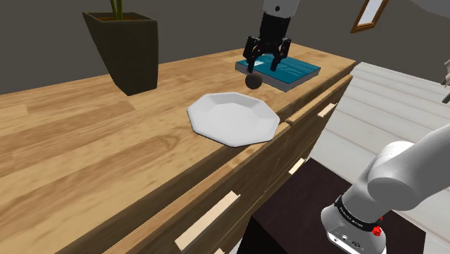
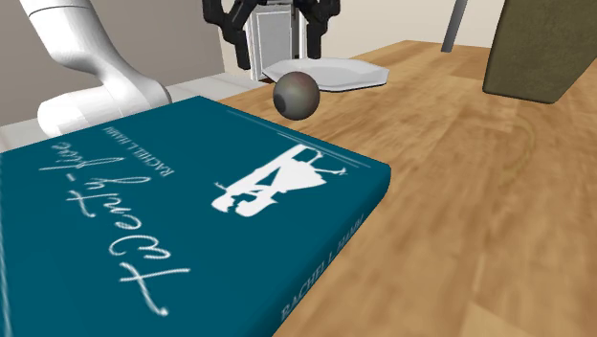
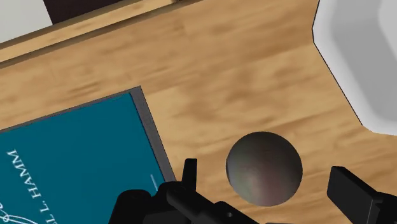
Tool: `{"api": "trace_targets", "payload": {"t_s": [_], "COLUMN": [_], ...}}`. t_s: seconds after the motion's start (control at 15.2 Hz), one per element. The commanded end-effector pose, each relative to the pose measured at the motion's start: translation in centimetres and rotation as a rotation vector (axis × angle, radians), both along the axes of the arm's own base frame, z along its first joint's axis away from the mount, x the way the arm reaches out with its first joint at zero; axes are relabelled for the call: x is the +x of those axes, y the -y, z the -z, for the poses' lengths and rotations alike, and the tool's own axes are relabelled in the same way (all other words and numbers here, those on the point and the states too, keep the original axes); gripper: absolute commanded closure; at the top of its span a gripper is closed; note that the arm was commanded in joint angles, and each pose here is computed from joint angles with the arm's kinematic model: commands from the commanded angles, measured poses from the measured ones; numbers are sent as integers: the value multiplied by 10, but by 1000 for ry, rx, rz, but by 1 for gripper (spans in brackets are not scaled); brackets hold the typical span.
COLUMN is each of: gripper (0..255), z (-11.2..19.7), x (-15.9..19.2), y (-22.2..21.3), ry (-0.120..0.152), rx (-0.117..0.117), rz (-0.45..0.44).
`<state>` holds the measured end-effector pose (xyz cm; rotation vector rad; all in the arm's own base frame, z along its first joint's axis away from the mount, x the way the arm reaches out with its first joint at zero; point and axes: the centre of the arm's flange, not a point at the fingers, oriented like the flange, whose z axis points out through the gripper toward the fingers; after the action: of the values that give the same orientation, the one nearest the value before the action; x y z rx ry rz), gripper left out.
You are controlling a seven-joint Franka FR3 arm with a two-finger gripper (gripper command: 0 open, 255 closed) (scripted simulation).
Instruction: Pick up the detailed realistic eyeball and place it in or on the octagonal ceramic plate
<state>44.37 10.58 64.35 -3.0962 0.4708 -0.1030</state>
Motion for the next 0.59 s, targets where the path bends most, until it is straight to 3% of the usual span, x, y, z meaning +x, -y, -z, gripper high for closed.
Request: {"api": "trace_targets", "payload": {"t_s": [0.0,0.53], "gripper": [0,0], "z": [4,39], "x": [12,14], "y": [-10,-10], "ry": [-9,-9], "rx": [2,2], "rz": [14,14]}}
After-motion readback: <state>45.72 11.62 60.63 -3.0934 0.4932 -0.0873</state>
